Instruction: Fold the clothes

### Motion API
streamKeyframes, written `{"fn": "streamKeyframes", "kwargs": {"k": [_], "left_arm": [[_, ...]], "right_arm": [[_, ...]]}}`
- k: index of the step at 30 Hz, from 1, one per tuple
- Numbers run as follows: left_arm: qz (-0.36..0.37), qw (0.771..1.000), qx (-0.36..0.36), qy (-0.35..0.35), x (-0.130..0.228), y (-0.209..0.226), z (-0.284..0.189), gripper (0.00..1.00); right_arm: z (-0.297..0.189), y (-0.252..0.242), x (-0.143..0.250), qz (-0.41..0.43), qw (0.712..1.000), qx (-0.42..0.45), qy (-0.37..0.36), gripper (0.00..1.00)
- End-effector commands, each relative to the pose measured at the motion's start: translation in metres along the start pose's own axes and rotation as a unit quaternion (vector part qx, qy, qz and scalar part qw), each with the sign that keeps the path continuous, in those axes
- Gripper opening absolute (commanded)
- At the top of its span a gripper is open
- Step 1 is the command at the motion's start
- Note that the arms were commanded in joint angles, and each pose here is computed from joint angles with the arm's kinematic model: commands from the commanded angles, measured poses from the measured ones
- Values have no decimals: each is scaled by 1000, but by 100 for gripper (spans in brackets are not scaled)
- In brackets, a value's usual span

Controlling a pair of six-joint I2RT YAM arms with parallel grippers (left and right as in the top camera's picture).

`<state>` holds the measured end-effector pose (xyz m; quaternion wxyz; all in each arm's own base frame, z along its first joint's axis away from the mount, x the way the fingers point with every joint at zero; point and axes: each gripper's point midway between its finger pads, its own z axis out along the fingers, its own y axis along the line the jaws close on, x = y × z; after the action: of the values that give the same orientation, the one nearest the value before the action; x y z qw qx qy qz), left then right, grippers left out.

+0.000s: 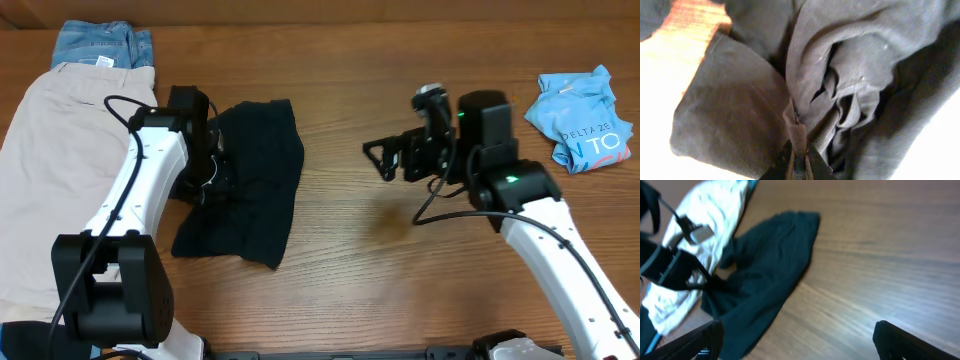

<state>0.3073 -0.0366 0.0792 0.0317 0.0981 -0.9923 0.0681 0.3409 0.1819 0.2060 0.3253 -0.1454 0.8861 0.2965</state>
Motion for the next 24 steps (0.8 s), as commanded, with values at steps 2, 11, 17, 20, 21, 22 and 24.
{"fn": "streamKeyframes", "kwargs": {"k": [2,11,17,20,21,22,24], "left_arm": [[4,1000,-13,11,8,4,-6,9],[-110,983,-145,2,24,66,-31,4],[-166,976,-138,-15,30,83,-47,4],[-163,974,-159,4,42,89,-50,4],[-162,973,-166,9,45,91,-51,4],[-162,972,-170,13,47,92,-52,4],[-161,971,-174,27,54,93,-52,4]], "right_arm": [[19,11,6,-18,1000,10,23,100],[56,19,36,-39,996,7,81,100],[65,41,43,-99,991,12,87,100],[75,49,51,-138,985,21,99,100],[79,51,53,-148,983,22,102,100],[84,53,55,-155,982,24,104,100],[98,67,59,-168,981,6,102,100]]}}
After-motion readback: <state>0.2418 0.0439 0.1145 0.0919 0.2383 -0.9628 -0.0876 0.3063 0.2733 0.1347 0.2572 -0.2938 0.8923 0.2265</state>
